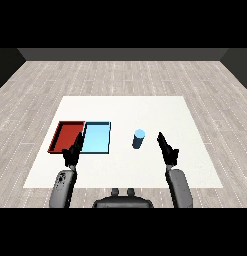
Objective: Pick the blue can and put it in the blue box
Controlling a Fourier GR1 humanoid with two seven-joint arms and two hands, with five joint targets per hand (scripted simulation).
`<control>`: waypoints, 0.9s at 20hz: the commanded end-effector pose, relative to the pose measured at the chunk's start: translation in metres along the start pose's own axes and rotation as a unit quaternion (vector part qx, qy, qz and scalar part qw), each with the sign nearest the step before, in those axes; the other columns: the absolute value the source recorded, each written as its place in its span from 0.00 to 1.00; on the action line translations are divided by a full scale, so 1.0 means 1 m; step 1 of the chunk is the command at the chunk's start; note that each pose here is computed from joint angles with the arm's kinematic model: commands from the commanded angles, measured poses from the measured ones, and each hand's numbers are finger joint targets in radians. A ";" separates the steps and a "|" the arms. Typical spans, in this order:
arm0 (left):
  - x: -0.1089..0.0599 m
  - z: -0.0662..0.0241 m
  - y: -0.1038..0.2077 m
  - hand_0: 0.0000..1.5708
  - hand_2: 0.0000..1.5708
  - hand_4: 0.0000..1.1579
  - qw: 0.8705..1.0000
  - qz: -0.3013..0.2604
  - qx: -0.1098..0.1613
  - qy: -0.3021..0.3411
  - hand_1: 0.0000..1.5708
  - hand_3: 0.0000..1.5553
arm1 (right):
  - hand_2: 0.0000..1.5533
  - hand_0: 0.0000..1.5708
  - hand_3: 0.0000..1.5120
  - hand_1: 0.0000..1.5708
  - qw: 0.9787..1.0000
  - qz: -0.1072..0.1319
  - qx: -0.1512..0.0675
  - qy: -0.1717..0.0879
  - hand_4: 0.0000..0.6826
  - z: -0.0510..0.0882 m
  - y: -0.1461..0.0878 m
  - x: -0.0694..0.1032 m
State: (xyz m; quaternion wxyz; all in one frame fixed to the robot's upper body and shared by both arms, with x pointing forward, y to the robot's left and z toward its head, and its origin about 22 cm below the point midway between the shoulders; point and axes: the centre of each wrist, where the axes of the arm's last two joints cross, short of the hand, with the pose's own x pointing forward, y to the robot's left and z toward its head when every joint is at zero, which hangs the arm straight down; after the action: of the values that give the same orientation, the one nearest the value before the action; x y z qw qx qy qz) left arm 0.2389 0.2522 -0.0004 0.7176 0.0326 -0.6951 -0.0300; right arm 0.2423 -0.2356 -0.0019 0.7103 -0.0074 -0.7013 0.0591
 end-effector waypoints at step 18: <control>-0.017 -0.0140 -0.011 0.00 0.00 0.00 0.981 0.043 0.028 -0.189 0.00 0.00 | 0.00 0.00 0.00 0.00 0.987 -0.074 0.033 -0.140 0.00 -0.036 0.044 -0.015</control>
State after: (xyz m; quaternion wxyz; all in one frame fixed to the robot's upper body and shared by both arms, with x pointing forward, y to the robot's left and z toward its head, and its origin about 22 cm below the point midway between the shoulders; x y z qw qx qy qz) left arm 0.2360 0.2444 -0.0044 0.5823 0.0139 -0.8128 0.0096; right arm 0.2762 -0.1845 -0.0053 0.6136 0.0691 -0.7858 0.0344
